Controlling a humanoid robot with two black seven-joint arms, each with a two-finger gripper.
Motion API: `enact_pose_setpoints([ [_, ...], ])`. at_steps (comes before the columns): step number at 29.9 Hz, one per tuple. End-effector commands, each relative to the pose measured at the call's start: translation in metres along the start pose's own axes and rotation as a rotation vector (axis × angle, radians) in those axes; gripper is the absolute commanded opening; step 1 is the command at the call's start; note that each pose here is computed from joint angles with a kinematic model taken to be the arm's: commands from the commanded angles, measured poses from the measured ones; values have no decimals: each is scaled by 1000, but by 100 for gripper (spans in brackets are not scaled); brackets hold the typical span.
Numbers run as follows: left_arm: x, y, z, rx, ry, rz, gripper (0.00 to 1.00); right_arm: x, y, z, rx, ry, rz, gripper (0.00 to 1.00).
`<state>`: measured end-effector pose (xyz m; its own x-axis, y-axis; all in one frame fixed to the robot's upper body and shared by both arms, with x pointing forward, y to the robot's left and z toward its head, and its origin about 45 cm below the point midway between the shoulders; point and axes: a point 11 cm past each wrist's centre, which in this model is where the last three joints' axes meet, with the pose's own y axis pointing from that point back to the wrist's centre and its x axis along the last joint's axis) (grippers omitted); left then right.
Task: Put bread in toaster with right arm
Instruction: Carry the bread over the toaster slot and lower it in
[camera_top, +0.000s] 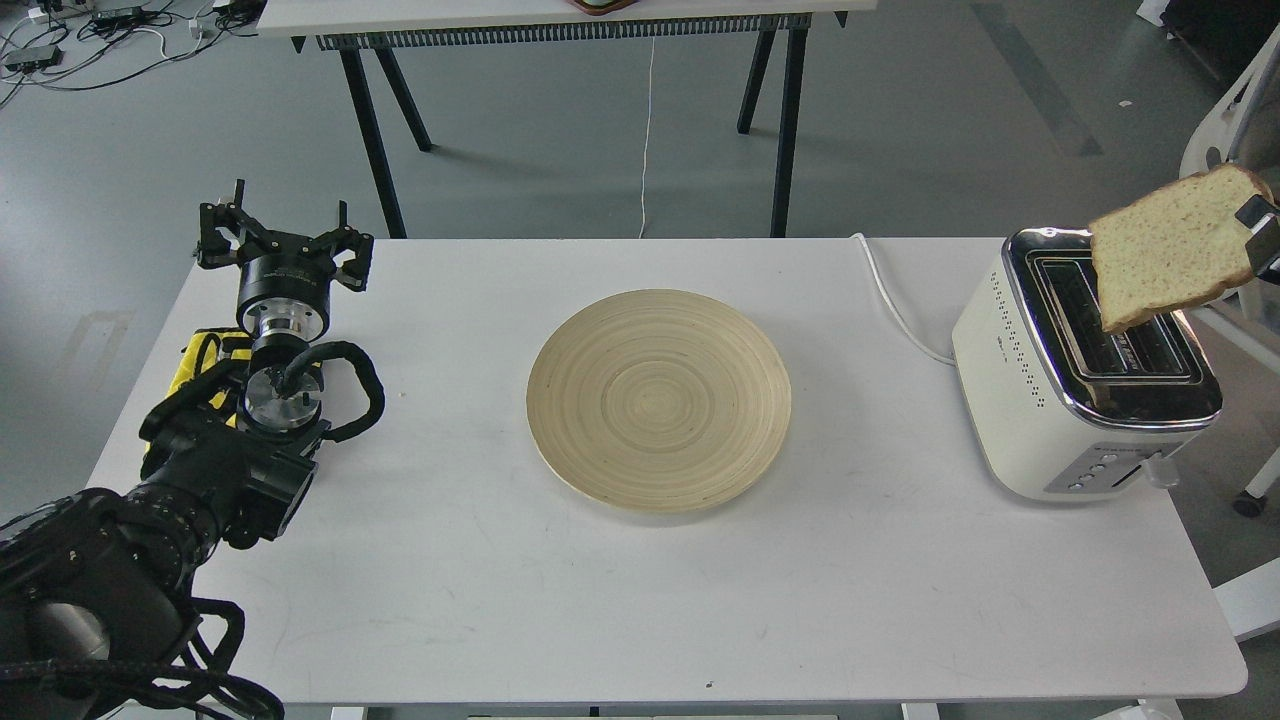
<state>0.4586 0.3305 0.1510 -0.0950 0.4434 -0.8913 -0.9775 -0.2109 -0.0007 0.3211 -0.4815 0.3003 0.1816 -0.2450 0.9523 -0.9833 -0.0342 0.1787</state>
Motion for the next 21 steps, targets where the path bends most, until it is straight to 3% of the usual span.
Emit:
enact_pose_setpoints([
  [1,0,0,0,0,0,0,100,-6,0,3,-9,4,-14,15],
  [21,0,0,0,-1,1,0,100,-38,-2,-3,7,-23,-81,16],
])
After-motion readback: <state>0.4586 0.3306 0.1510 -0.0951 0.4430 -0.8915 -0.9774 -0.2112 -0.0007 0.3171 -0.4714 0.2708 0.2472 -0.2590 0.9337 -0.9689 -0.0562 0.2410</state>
